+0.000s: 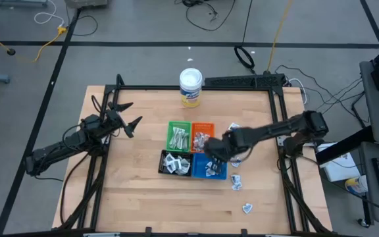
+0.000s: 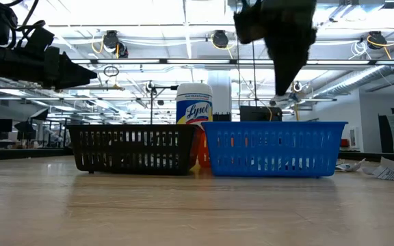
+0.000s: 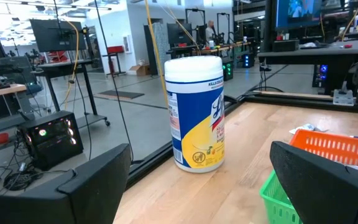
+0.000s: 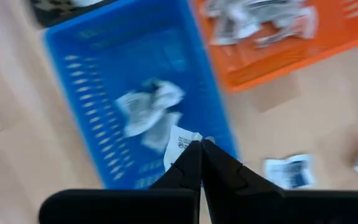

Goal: Pick & Place First Aid Supplies
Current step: Put the alcohol pad into the blue bin

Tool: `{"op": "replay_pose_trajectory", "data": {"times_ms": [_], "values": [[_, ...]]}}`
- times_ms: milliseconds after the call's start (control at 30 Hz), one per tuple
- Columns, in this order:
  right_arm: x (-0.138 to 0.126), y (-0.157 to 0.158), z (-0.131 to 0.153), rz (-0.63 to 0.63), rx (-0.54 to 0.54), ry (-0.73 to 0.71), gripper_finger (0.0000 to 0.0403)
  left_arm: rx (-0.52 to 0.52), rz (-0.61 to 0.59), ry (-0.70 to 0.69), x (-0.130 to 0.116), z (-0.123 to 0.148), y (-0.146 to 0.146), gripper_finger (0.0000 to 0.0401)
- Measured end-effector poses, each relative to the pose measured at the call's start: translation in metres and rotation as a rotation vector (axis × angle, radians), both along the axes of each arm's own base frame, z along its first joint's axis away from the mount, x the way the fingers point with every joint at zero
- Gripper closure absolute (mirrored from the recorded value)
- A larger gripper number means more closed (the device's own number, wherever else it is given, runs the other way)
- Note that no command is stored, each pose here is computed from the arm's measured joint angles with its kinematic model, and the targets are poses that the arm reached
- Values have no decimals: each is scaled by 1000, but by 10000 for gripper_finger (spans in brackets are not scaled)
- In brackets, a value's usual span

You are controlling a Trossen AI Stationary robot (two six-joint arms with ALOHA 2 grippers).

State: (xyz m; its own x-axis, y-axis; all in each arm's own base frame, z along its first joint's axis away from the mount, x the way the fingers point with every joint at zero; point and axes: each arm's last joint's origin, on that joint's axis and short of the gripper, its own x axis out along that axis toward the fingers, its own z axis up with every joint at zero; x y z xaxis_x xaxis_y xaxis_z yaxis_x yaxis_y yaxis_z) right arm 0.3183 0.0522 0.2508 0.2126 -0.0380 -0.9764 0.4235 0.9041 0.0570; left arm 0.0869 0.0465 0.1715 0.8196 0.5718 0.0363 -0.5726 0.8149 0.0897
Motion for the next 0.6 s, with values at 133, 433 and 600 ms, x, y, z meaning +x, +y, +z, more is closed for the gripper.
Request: {"op": "replay_pose_trajectory", "data": {"times_ms": [133,433,600], "values": [[1,18,-3,23,8,-21,403,0,0,0,0,0,0,9],[25,29,-42,62,-9,2,403,0,0,0,0,0,0,9],[36,30,-63,90,-17,14,403,0,0,0,0,0,0,9]]}}
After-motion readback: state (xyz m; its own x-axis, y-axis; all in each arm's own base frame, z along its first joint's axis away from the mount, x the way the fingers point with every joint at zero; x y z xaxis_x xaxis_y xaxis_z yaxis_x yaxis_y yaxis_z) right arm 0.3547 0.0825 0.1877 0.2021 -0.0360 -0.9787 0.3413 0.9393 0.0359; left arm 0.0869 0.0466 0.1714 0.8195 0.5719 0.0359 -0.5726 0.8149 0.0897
